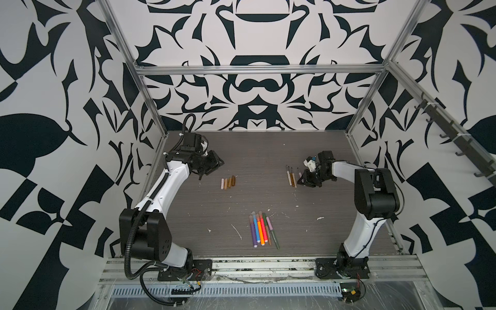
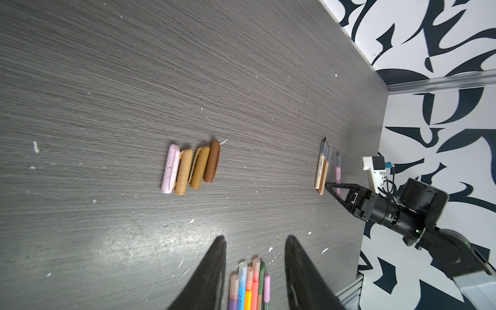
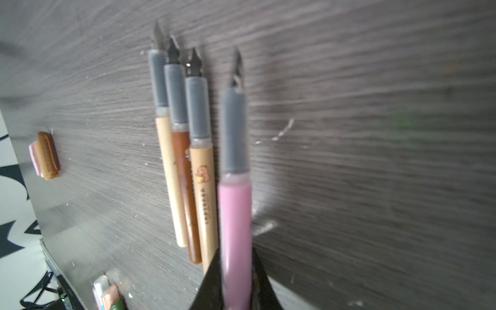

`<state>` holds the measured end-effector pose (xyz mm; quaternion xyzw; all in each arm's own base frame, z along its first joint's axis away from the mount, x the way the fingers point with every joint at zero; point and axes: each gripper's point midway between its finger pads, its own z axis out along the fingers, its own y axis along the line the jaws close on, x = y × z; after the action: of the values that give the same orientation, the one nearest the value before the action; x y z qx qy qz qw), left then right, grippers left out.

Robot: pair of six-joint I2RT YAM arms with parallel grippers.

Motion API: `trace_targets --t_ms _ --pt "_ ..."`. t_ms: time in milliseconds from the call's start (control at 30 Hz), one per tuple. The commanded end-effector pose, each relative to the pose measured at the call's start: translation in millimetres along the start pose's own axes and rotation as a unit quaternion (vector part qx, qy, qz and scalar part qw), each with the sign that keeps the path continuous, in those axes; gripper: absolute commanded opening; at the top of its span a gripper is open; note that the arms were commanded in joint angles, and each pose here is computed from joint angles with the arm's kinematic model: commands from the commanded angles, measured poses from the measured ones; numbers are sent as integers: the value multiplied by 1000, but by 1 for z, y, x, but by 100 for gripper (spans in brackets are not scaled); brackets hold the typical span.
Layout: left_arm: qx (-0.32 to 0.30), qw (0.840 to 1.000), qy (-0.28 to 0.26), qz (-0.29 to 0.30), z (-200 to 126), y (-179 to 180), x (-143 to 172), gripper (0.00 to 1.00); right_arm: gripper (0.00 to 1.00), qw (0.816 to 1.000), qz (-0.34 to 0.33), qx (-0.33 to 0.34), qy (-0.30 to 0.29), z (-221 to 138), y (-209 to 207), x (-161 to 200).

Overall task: Remove pen caps from pens
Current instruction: Place the pen at the middle-right of the table.

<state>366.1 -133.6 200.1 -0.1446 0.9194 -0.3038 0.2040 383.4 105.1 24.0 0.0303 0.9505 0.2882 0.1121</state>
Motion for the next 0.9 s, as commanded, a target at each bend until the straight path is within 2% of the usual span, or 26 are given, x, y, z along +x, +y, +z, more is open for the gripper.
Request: trace_targets --t_ms 0,100,467,633,733,867 --pt "-5 1000 6 -2 -8 6 10 40 23 1000 1 20 -3 -1 -5 2" --pt "-4 1000 3 -3 -9 7 12 40 27 1000 0 23 -5 -3 -5 0" --pt "6 1000 -4 -17 -8 7 13 40 25 1000 -13 23 -15 -17 4 -7" --pt "0 1000 -7 -13 -7 6 10 40 25 999 -17 20 -40 -42 21 -1" --pt "-3 1000 -6 -12 -2 5 9 40 24 998 -43 21 -47 -58 44 21" --pt "-10 1000 -8 -13 5 5 7 40 24 992 -117 37 -28 -60 84 87"
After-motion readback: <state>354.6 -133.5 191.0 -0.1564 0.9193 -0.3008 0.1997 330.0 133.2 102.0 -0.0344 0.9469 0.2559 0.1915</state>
